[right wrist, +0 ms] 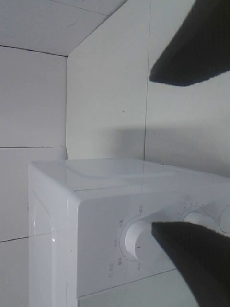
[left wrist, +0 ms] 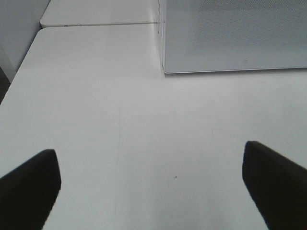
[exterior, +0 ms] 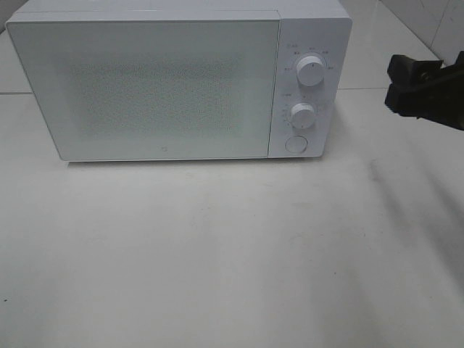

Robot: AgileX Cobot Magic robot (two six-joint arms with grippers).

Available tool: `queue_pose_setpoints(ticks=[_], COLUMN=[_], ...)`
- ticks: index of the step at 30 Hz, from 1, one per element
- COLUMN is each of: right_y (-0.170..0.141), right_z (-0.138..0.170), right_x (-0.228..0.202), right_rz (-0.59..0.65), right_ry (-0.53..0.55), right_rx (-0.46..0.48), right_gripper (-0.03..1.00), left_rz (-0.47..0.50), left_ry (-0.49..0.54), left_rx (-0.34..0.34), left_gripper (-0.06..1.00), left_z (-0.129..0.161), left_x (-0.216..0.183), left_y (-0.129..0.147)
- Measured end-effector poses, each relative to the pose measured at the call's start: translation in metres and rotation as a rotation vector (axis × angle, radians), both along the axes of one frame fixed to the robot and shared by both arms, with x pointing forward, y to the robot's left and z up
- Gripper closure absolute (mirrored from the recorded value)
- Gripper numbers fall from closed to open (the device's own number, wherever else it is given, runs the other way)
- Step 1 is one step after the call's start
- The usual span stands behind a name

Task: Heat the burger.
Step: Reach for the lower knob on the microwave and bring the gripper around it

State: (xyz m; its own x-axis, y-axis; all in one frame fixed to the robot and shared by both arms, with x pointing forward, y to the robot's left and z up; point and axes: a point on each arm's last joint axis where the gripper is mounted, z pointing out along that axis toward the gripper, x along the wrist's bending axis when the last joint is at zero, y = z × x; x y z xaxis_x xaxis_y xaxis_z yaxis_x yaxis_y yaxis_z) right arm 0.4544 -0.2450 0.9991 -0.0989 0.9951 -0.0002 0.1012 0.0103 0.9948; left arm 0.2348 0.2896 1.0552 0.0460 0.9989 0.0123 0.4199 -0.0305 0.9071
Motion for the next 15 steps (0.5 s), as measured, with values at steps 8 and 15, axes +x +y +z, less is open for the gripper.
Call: queue_pose_setpoints(ticks=[8,15], right_y=[0.034,0.053], right_z=[-0.022,-0.043], right_x=[0.000,-0.004], right_rz=[-0.030,-0.060], right_ry=[-0.019,0.019], right_rx=[-0.016,-0.028], right_gripper=[0.21,0.21], left_rz=[0.000,0.000], left_ry=[0.000,0.000], left_rx=[0.000,0.000], left_gripper=[-0.03,-0.03], left_z=[0.000,0.000], left_x=[0.000,0.000], left_y=[0.000,0.000])
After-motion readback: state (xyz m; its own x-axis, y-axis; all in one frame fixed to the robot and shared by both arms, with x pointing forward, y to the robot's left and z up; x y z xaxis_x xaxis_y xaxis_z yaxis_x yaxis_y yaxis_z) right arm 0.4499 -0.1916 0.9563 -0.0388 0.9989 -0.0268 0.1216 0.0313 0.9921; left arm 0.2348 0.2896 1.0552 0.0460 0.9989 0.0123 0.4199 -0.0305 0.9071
